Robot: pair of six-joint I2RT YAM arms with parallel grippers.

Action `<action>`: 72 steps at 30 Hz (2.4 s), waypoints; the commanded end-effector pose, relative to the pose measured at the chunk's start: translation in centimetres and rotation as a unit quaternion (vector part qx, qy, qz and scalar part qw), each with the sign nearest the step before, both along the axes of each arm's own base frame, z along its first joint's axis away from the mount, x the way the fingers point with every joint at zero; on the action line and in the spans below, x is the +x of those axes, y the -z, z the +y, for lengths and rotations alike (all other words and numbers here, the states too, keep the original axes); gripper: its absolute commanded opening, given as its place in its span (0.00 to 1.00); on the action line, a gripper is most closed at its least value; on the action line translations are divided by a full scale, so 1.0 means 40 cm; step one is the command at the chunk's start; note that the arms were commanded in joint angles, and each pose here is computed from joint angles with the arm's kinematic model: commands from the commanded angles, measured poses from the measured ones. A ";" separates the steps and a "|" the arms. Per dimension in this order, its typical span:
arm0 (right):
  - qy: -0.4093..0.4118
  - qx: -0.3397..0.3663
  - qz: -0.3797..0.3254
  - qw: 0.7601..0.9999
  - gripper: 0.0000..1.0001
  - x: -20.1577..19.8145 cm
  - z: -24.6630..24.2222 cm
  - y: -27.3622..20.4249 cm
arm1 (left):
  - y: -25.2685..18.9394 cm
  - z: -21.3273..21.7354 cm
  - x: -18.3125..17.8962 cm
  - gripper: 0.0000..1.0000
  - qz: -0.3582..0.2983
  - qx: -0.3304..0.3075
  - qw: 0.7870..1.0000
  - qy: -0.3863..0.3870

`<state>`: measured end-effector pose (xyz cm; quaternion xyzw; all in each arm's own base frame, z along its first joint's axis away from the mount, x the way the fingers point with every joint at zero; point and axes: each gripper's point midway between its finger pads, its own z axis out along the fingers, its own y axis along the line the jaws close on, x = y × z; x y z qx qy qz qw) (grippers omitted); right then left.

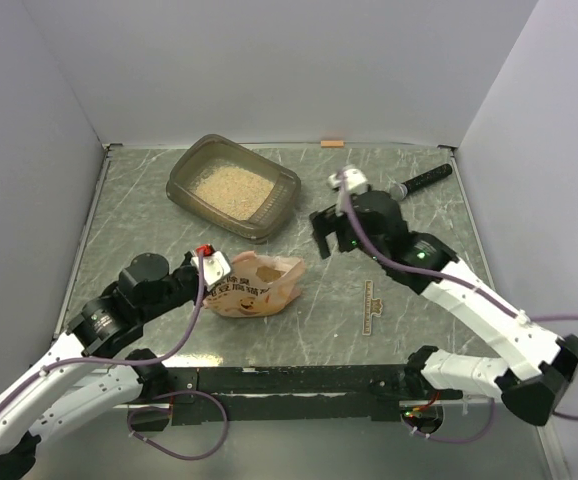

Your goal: Fill the litter box with clean litter

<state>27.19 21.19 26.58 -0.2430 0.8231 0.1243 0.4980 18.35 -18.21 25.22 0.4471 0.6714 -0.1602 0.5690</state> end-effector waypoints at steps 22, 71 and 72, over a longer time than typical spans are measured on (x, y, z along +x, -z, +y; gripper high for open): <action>0.512 0.029 0.227 0.828 0.98 0.026 -0.480 0.499 | -0.154 -0.023 -0.032 0.01 -0.090 -0.165 0.982 0.027; -0.282 0.123 0.119 0.944 0.00 -0.365 0.036 -0.162 | -0.434 -0.018 -0.150 0.57 -0.094 -0.202 0.968 0.115; -0.311 0.124 0.129 0.933 0.00 -0.393 0.049 -0.165 | -0.435 -0.019 -0.154 0.57 -0.093 -0.203 0.967 0.119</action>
